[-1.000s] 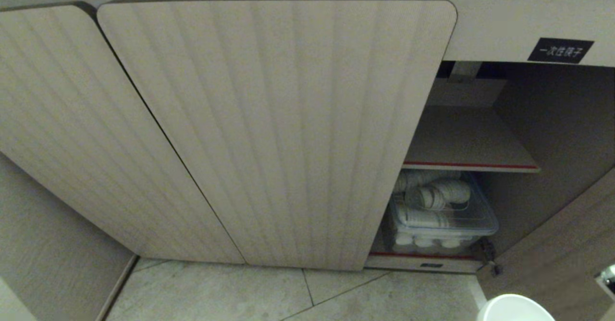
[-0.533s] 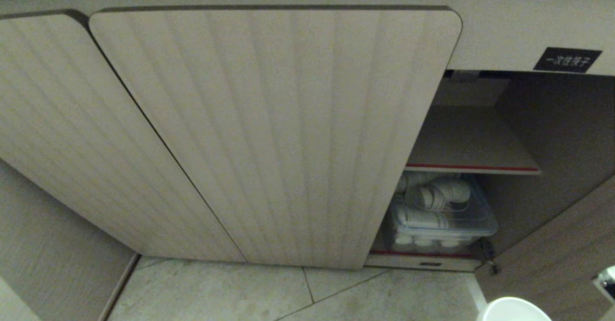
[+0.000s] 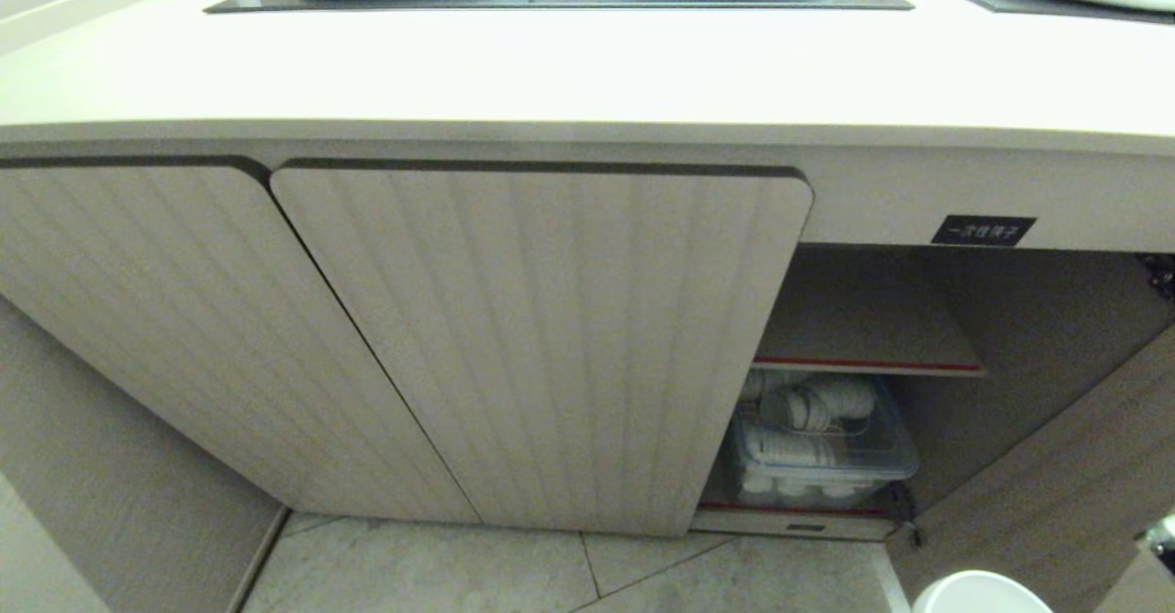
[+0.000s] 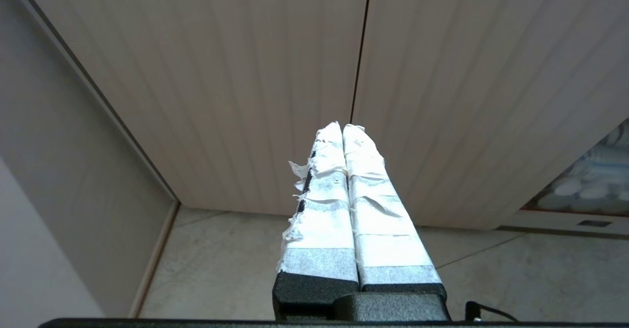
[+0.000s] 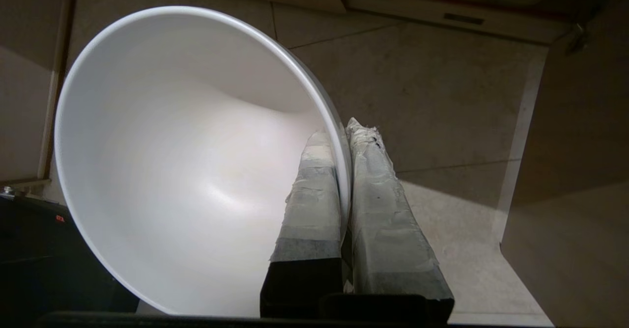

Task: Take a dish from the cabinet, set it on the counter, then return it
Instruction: Place it on the table

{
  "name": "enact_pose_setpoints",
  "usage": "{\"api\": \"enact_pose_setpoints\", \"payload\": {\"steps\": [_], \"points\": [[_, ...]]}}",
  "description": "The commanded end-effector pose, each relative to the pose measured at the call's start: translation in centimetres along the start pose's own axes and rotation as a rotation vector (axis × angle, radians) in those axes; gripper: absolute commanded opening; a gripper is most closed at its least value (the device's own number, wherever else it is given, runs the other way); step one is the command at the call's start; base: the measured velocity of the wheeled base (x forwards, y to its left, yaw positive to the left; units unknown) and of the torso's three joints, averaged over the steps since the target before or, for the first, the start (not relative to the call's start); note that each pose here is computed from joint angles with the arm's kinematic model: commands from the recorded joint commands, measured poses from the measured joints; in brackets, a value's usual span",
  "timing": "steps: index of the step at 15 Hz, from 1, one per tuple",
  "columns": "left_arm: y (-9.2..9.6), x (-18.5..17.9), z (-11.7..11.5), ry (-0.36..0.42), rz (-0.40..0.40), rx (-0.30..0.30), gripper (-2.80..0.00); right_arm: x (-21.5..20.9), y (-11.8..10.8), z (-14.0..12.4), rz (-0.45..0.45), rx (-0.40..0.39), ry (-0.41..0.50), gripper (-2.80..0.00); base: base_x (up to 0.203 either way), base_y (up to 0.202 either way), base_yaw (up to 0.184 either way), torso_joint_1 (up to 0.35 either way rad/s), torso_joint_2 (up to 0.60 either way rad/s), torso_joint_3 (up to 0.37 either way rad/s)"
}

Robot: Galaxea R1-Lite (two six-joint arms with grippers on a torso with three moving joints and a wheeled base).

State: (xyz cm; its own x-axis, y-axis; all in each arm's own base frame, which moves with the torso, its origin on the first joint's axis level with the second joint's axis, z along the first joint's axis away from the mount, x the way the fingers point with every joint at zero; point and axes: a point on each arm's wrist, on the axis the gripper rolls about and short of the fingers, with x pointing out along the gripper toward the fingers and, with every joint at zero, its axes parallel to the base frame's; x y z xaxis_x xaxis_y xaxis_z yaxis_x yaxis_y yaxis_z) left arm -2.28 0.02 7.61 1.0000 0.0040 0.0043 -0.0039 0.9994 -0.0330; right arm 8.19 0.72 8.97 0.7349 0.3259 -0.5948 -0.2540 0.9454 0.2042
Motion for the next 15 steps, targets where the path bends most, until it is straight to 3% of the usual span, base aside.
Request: {"api": "enact_pose_setpoints", "payload": {"steps": [1, 15], "points": [[0.0, 0.0, -0.02, 0.0, 0.001, -0.001, -2.8, 0.02, -0.02, -0.02, 0.0, 0.0, -0.01, -2.8, 0.0, 0.0, 0.0, 0.17, -0.47, -0.303], [0.0, 0.0, 0.0, -0.001, 0.001, -0.001, -2.8, 0.1, 0.0, 0.07, 0.005, -0.003, -0.009, -2.8, 0.0, 0.0, 0.0, 0.207, -0.51, -0.298]]}}
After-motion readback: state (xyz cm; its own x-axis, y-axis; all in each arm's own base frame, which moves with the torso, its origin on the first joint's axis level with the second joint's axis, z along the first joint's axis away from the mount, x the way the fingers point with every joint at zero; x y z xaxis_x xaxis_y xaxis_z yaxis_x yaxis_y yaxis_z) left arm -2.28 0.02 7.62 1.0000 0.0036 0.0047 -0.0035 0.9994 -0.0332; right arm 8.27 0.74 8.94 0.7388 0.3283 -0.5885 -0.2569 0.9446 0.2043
